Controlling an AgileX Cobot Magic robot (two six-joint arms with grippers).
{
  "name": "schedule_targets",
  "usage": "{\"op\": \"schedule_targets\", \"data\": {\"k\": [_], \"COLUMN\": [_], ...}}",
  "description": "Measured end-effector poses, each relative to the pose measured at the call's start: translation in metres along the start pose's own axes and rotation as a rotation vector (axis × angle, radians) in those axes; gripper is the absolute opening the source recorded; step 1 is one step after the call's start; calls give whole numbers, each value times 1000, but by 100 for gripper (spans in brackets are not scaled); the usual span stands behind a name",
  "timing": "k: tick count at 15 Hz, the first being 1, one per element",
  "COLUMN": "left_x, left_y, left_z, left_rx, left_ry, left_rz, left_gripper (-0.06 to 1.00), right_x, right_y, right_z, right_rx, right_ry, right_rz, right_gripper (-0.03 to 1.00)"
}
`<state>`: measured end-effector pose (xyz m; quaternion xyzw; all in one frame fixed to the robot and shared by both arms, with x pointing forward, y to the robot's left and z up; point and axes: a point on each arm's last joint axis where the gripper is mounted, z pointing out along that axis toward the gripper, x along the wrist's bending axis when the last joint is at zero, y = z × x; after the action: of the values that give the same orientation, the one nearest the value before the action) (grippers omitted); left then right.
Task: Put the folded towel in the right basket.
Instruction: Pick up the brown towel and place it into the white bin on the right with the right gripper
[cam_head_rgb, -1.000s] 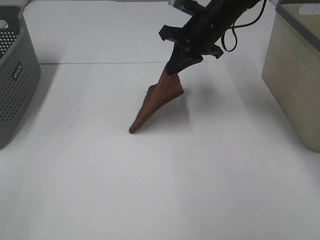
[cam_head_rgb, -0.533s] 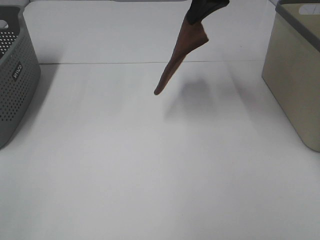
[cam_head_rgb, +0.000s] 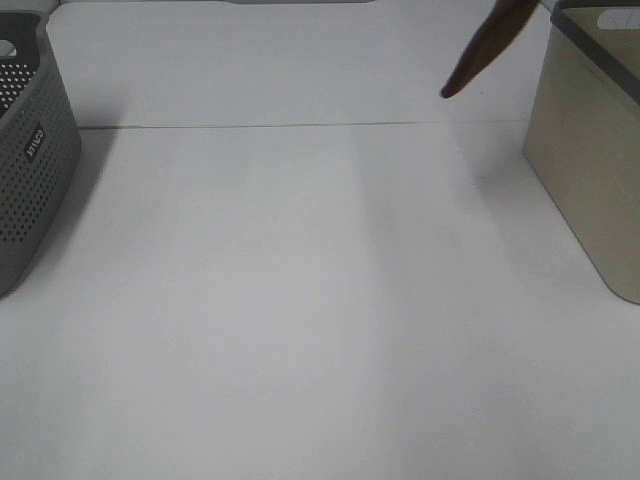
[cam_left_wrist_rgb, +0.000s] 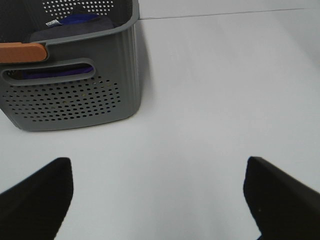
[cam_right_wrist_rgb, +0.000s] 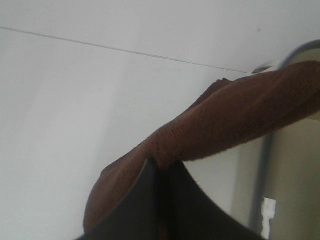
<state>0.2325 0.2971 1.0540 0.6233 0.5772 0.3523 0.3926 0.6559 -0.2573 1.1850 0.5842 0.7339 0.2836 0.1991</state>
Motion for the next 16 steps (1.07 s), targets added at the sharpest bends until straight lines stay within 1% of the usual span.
{"op": "schedule_targets", "data": {"k": [2,3,5,6,9,12,13,14,16], "left_x": [0,0,0,0,0,0,0,0,0], "left_y": [0,0,0,0,0,0,0,0,0], "left_z": [0,0,0,0,0,0,0,0,0], "left_rx": [0,0,0,0,0,0,0,0,0], "left_ry": [0,0,0,0,0,0,0,0,0], "left_rz": [0,0,0,0,0,0,0,0,0], "left_gripper": [88,88,88,88,88,88,88,88,88], "right_x": [-41,-50,-80,-104,-139,-167,-174,-178,-183], "right_y": [-5,-6,-13,-25,-46,-69,-74,-79,-85], "right_z": [-10,-12,-18,-18,-1,33,43,53,66], "right_rx": [-9,-9,-1,32,107,210,234,254,289], "right_ry": [-72,-94,-166,-207,-239,-243,-239,-236,-248], "right_rz": [72,85,127,174,249,313,330,345,367], "right_gripper": [0,0,0,0,0,1,4,10,35]}}
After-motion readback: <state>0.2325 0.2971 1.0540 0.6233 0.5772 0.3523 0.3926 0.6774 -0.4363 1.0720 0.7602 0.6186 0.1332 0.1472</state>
